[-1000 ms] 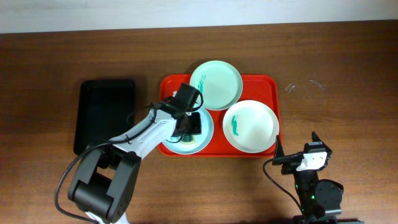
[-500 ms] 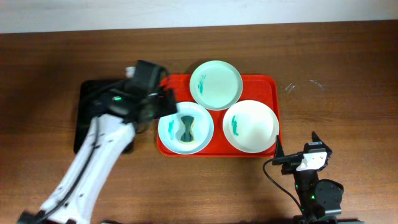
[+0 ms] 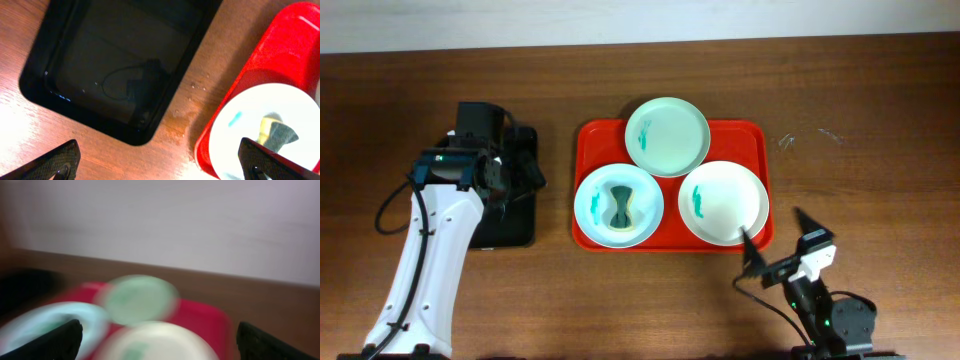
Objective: Clean dirty plates on tray and stack at the side
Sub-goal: 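Reach the right gripper to the lower-left plate rim and grasp it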
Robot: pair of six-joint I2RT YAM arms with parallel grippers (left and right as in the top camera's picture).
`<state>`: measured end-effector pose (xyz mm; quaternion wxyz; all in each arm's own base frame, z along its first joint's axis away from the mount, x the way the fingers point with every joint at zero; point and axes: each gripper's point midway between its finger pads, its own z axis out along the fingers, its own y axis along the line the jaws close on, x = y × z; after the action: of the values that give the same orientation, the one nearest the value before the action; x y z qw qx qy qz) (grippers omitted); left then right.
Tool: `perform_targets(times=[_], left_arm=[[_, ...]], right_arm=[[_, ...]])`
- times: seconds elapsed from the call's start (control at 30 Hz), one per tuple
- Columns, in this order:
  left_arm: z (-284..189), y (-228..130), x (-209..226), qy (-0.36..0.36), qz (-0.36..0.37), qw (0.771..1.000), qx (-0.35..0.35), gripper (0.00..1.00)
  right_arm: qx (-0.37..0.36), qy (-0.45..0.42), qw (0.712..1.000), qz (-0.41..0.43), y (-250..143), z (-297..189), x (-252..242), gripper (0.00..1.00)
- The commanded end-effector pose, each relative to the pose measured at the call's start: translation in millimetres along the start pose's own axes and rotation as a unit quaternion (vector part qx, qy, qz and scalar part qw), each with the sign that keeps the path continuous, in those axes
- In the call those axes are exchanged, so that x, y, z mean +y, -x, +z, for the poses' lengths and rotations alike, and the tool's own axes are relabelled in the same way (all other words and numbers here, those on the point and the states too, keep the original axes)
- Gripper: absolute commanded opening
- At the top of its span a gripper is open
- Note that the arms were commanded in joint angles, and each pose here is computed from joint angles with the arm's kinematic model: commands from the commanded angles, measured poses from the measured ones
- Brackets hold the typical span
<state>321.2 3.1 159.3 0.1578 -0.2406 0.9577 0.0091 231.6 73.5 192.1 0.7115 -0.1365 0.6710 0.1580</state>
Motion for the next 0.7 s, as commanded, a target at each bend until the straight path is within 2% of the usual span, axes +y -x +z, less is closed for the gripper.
perform_targets(times=[0.0,0.03,0.1,0.13,0.17,0.27,0.33,0.37,0.4,0.47,0.57,0.67], left_arm=[[1.6,-5.8,0.1,-0.004,0.002,1.0,0.013,0.99],[1.6,-6.3,0.4,-0.003,0.002,1.0,0.014,0.99],[1.6,-6.5,0.5,-0.003,0.002,1.0,0.014,0.99],[1.6,-6.5,0.5,-0.003,0.002,1.0,0.014,0.99],[1.6,-6.5,0.5,-0.003,0.002,1.0,0.014,0.99],[1.6,-6.6,0.6,-0.003,0.002,1.0,0.014,0.99],[1.6,-7.0,0.8,-0.002,0.002,1.0,0.015,0.99],[1.6,-7.0,0.9,-0.002,0.002,1.0,0.015,0.99],[1.6,-7.0,1.0,-0.002,0.002,1.0,0.015,0.99],[1.6,-7.0,1.1,-0.001,0.002,1.0,0.015,0.99],[1.6,-6.9,1.0,-0.002,0.002,1.0,0.015,0.99],[1.6,-7.0,1.1,-0.001,0.002,1.0,0.015,0.99]], right_arm=[[-0.053,0.254,0.966,-0.002,29.8,-24.6,85.7,0.99],[-0.104,0.298,0.948,-0.046,52.2,-38.5,101.7,0.99],[-0.179,0.311,0.929,-0.09,85.4,-55.2,111.0,0.99],[-0.221,0.302,0.922,-0.096,105.7,-64.0,111.3,0.98],[-0.293,0.265,0.914,-0.088,142.1,-77.9,104.3,0.98],[-0.346,0.181,0.92,-0.046,194.3,-84.7,79.0,0.98],[-0.296,0.142,0.944,-0.036,212.0,-71.9,68.4,0.98],[-0.243,0.127,0.961,-0.039,215.4,-62.0,65.0,0.98],[-0.172,0.113,0.978,-0.034,200.8,-49.1,59.4,0.98],[-0.059,0.098,0.993,-0.039,206.9,-37.7,55.2,0.98],[0.079,0.129,0.988,0.004,199.8,-20.2,58.5,0.98],[0.163,0.254,0.948,0.097,201.7,-16.0,92.8,0.98]])
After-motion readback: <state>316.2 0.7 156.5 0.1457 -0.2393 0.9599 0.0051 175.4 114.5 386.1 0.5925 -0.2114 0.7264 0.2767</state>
